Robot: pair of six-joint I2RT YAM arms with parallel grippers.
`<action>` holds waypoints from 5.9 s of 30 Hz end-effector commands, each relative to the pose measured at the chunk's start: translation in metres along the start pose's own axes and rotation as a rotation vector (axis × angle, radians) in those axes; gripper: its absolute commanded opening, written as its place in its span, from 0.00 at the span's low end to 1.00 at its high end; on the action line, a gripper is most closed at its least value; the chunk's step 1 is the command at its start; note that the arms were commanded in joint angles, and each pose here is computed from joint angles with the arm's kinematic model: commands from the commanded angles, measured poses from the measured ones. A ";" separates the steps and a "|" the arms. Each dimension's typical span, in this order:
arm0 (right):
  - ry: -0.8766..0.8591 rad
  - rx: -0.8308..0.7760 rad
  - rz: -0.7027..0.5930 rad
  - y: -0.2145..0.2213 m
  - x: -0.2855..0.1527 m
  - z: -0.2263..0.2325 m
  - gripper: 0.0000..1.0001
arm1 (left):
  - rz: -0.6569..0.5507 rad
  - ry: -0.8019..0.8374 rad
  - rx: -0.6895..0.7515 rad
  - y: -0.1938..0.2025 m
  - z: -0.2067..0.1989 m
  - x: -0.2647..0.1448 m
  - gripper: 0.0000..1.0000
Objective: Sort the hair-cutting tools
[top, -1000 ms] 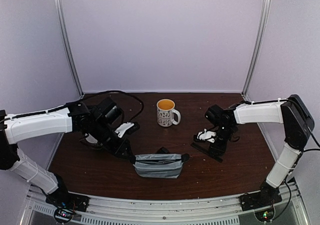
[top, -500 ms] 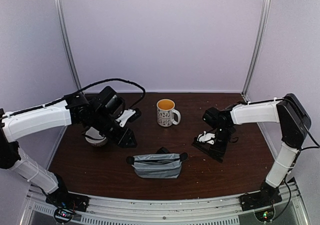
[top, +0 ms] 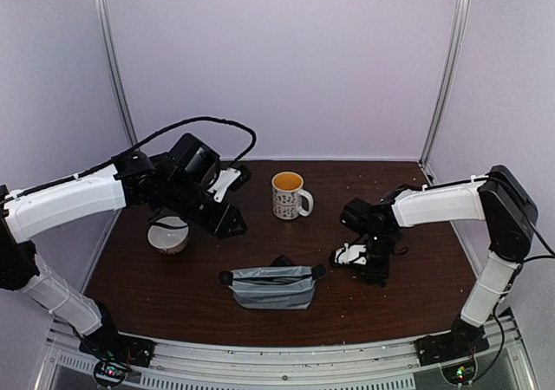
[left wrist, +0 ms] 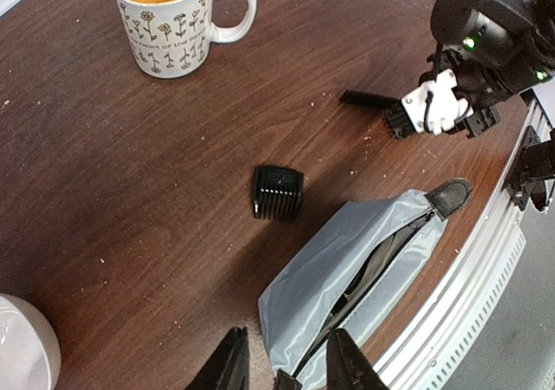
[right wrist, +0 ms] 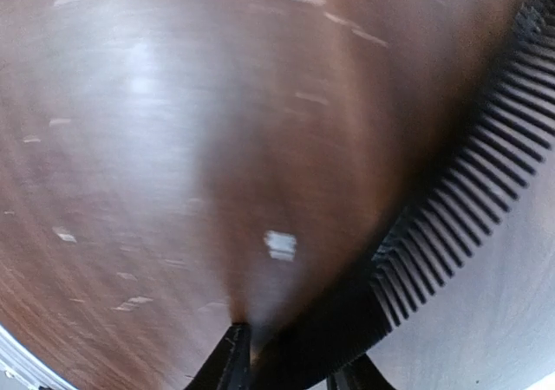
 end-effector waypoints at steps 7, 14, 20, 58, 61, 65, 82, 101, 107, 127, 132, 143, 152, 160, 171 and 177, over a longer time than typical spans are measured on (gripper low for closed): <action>-0.035 -0.213 0.104 0.004 0.030 0.047 0.18 | -0.090 -0.007 0.029 -0.018 -0.001 -0.001 0.34; 0.046 -0.162 0.074 0.002 0.017 0.031 0.04 | -0.081 0.000 0.031 -0.016 -0.001 0.002 0.34; 0.114 -0.110 0.004 0.016 -0.017 0.015 0.00 | -0.077 -0.023 0.053 -0.010 0.004 0.000 0.34; 0.006 -0.289 -0.542 -0.062 -0.203 0.058 0.00 | -0.359 0.490 0.558 -0.043 -0.129 -0.021 0.34; -0.002 -0.290 -0.541 -0.064 -0.202 0.059 0.00 | -0.342 0.497 0.562 -0.043 -0.131 -0.018 0.28; -0.002 -0.288 -0.543 -0.065 -0.201 0.059 0.00 | -0.318 0.522 0.567 -0.040 -0.133 -0.015 0.19; 0.005 -0.222 -0.655 -0.049 -0.217 0.054 0.34 | -0.380 0.503 0.529 -0.041 -0.125 -0.019 0.00; -0.195 -0.089 -0.939 -0.034 -0.236 0.049 0.36 | -0.509 0.643 0.442 -0.052 -0.126 -0.039 0.00; -0.168 -0.078 -0.953 -0.028 -0.242 0.046 0.25 | -0.504 0.643 0.442 -0.050 -0.125 -0.038 0.00; -0.201 -0.064 -0.950 -0.027 -0.236 0.042 0.09 | -0.521 0.639 0.424 -0.050 -0.120 -0.038 0.00; -0.204 -0.077 -0.939 -0.027 -0.234 0.042 0.00 | -0.520 0.631 0.419 -0.051 -0.119 -0.037 0.00; 0.183 -0.081 -0.665 0.000 -0.235 -0.001 0.00 | -0.317 0.096 0.109 -0.025 -0.025 -0.020 0.47; 0.289 -0.187 -0.339 -0.010 -0.225 -0.003 0.00 | -0.050 -0.066 -0.183 0.084 0.039 -0.008 0.47; 0.237 -0.242 -0.268 -0.055 -0.220 0.011 0.00 | -0.037 0.070 -0.313 0.104 0.035 0.003 0.49; 0.132 -0.276 -0.230 -0.081 -0.201 0.045 0.00 | 0.017 0.138 -0.291 0.102 0.025 0.021 0.36; 0.105 -0.308 -0.216 -0.091 -0.194 0.057 0.00 | 0.024 0.167 -0.286 0.101 0.021 0.025 0.25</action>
Point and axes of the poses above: each gripper's point midway between its finger pads, its own x axis out along the fingers, its own z axis along the line the jaws close on, y = z × x, the point moved 3 cm from there along -x, back along the fingers, and after that the axes turned 6 degrees about -x, right-handed, at the moved point
